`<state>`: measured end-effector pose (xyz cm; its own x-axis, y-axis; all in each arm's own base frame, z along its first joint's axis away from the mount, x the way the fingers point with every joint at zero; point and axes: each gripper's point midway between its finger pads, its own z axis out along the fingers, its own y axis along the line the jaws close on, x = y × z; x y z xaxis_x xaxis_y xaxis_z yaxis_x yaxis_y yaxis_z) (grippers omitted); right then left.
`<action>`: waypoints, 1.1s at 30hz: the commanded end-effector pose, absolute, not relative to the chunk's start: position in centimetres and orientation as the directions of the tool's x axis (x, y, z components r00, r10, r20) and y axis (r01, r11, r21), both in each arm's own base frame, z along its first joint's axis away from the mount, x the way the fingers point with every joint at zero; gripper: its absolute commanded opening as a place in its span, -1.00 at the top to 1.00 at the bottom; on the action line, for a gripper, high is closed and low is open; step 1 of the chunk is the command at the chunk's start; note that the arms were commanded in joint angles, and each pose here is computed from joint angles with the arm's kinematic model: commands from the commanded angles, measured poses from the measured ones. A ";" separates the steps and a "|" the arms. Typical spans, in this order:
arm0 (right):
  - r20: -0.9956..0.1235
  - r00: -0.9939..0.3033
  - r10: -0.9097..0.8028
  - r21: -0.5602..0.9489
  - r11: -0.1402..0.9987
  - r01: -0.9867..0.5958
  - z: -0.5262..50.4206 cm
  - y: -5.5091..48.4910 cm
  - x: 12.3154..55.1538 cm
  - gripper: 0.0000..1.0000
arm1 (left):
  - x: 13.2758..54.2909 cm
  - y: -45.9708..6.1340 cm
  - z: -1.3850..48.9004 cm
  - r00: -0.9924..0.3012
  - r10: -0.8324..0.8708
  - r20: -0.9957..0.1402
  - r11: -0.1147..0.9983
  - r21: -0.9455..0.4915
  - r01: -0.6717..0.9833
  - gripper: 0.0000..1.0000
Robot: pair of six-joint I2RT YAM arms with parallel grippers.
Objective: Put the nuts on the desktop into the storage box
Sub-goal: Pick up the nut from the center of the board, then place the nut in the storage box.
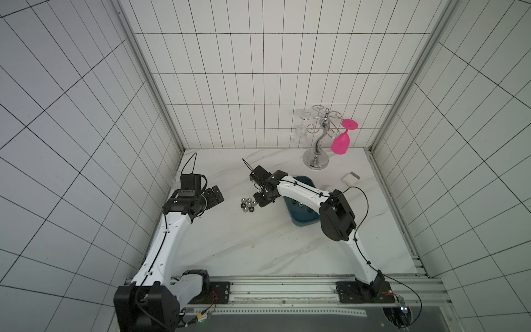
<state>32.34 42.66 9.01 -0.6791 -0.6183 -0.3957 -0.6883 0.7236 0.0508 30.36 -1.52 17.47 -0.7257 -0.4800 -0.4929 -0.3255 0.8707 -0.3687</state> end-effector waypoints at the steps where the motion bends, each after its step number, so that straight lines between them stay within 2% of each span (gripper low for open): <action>1: -0.537 -0.682 -0.497 0.081 0.774 -0.628 16.7 40.2 34.8 0.69 | 30.8 -2.5 18.0 -0.718 -0.487 -0.497 0.857 -0.430 -0.284 -0.95; 5: -0.519 -0.734 -0.439 0.061 0.837 -0.544 17.0 34.8 37.1 0.68 | 30.9 -3.1 18.4 -0.710 -0.487 -0.509 0.853 -0.454 -0.259 -0.95; 9: -0.460 -0.800 -0.384 0.040 0.892 -0.451 14.9 29.5 39.2 0.66 | 31.1 -3.9 18.7 -0.715 -0.473 -0.516 0.855 -0.466 -0.229 -0.95; 14: -0.373 -0.854 -0.362 0.007 0.920 -0.393 11.4 25.5 40.9 0.66 | 31.3 -4.7 18.9 -0.725 -0.444 -0.527 0.868 -0.454 -0.202 -0.95; 27: -0.257 -0.892 -0.371 -0.010 0.924 -0.381 5.0 23.5 42.3 0.58 | 32.0 -4.6 19.6 -0.723 -0.438 -0.535 0.874 -0.440 -0.204 -0.95; 33: -0.232 -0.897 -0.376 -0.019 0.924 -0.382 4.1 23.1 42.1 0.39 | 32.2 -4.6 19.6 -0.721 -0.441 -0.534 0.874 -0.439 -0.209 -0.95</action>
<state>41.94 23.56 4.24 -0.8947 -0.3731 -0.2456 -0.3812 0.9244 -0.0154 31.42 -4.57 18.46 -0.7387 -0.4450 -0.5062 -0.2228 0.8701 -0.4396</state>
